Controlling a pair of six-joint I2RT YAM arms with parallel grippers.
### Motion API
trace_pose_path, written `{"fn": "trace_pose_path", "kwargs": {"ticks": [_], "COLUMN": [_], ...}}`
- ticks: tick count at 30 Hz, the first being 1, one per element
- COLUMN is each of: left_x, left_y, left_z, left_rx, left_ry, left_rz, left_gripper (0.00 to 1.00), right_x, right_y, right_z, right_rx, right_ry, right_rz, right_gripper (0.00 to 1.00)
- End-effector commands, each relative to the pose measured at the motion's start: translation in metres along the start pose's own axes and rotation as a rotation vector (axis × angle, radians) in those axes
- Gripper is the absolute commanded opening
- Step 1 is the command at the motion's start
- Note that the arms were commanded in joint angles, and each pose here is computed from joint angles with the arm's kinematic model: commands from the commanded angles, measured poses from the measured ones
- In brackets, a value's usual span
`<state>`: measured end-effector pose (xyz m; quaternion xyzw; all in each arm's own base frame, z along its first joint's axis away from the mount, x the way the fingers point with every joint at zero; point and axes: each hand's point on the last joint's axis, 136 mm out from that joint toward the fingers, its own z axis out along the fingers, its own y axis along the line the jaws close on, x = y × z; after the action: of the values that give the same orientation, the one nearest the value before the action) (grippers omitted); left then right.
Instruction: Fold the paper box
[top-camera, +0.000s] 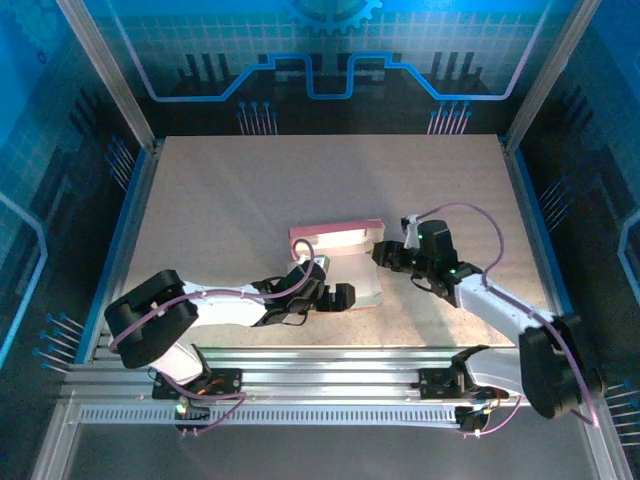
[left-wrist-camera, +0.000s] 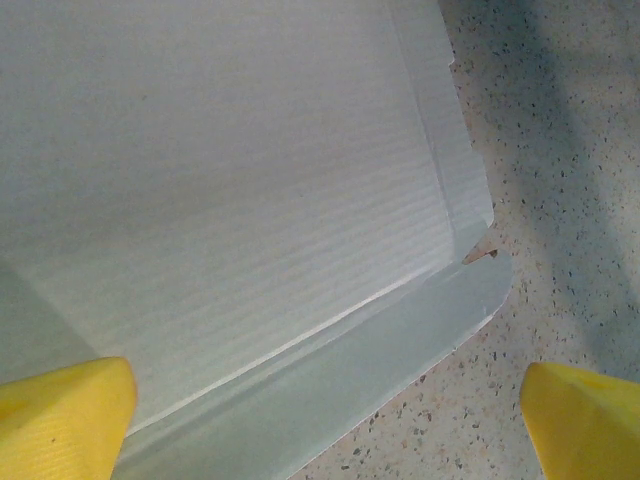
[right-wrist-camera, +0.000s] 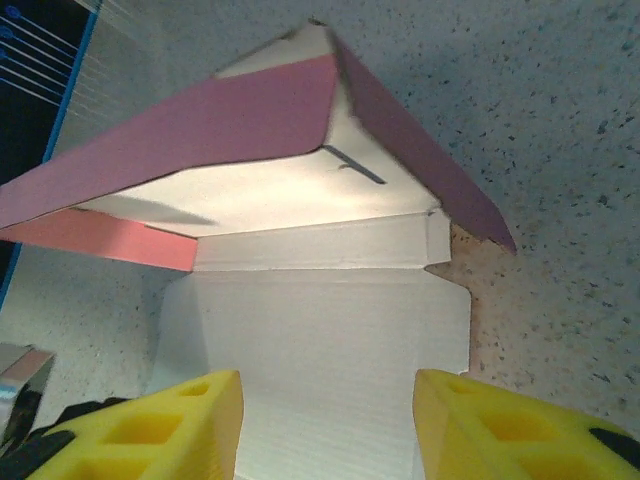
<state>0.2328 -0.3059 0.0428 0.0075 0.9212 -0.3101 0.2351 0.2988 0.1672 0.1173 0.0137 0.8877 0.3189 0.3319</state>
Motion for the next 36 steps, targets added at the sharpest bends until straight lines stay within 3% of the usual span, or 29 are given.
{"fn": "trace_pose_path", "kwargs": {"ticks": [1,7,15,22,31,36], "left_x": [0.022,0.022,0.023,0.021,0.021,0.022], "left_y": [0.014,0.014,0.014,0.013,0.012,0.013], "left_z": [0.008,0.010,0.009,0.007,0.007,0.006], "left_rx": [-0.047,-0.044,-0.047,-0.046,-0.044,-0.044], "left_ry": [0.079,0.081,0.084,0.082,0.084,0.082], "left_rz": [-0.009,-0.012,-0.009,-0.008,-0.004,-0.005], "left_gripper": [0.99,0.99,0.99,0.99,0.99,0.99], "right_x": [-0.007,-0.042,-0.064,-0.059,-0.051,-0.052], "right_y": [0.012,0.043,0.048,0.036,0.042,0.045], "right_z": [-0.022,-0.038,-0.005,0.017,0.036,0.040], "right_rx": [0.008,0.000,0.062,0.125,0.065,0.037], "right_ry": [0.042,0.052,0.127,0.164,0.183,0.181], "right_rz": [-0.057,-0.097,-0.127,-0.061,0.007,0.039], "right_gripper": [0.50,0.56,0.56,0.51,0.48,0.39]}}
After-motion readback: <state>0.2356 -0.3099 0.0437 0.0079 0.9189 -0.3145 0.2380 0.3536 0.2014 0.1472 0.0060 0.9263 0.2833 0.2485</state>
